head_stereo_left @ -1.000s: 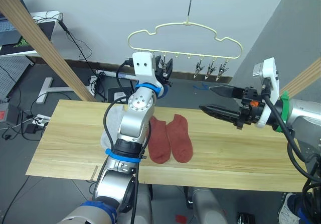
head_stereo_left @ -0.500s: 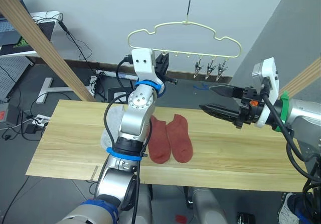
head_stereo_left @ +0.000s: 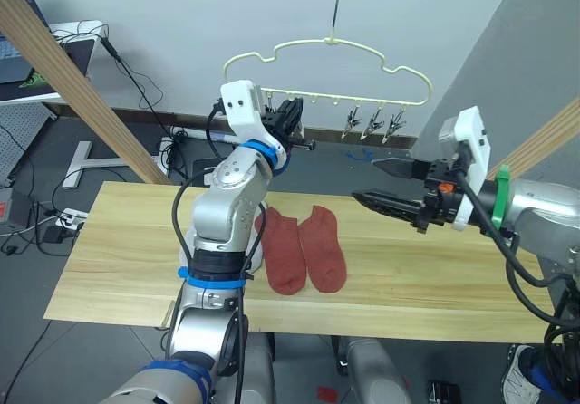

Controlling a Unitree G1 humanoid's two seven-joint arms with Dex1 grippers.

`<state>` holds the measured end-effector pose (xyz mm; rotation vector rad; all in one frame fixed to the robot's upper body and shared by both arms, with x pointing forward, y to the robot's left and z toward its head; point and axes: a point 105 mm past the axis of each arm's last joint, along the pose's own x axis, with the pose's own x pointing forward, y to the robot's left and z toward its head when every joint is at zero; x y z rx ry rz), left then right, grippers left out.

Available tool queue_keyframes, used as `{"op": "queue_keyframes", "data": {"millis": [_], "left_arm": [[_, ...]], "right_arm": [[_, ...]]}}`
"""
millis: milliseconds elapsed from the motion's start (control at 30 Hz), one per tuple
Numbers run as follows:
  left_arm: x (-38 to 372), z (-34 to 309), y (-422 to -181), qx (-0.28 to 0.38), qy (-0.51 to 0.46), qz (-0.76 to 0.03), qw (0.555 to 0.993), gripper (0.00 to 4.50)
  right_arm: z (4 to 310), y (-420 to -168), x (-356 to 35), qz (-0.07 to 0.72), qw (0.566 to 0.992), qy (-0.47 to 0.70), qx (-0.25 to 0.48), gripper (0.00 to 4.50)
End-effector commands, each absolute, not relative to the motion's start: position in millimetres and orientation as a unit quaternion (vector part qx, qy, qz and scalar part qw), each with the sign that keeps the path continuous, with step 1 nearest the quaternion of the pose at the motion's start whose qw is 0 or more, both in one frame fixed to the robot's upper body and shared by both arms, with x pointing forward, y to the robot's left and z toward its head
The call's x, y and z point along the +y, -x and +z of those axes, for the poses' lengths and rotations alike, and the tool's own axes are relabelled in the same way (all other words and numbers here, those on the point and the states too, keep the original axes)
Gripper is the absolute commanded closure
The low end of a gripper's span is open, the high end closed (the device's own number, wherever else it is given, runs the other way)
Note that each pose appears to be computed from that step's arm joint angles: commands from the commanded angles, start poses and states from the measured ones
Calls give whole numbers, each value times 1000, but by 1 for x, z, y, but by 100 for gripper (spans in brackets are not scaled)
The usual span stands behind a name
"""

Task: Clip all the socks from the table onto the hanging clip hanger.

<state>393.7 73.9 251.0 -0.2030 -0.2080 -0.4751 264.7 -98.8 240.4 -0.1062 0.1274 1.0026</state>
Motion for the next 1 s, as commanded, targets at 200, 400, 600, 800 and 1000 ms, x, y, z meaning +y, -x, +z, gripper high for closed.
{"op": "queue_keyframes", "data": {"millis": [200, 400, 600, 800, 1000], "left_arm": [[83, 282, -383, -99, 159, -275, 943, 450], [86, 287, -383, -78, 175, -287, 939, 450], [83, 289, -381, -50, 198, -306, 930, 450], [83, 291, -379, -24, 232, -321, 918, 450], [84, 295, -378, -16, 244, -323, 914, 450]], "right_arm": [[211, -275, -85, 438, 888, 74, 120, 1], [171, -299, -82, 350, 911, 119, 182, 1], [141, -314, -69, 300, 915, 159, 217, 1], [113, -320, -52, 283, 914, 144, 252, 1], [103, -334, -36, 270, 919, 145, 248, 1]]}}
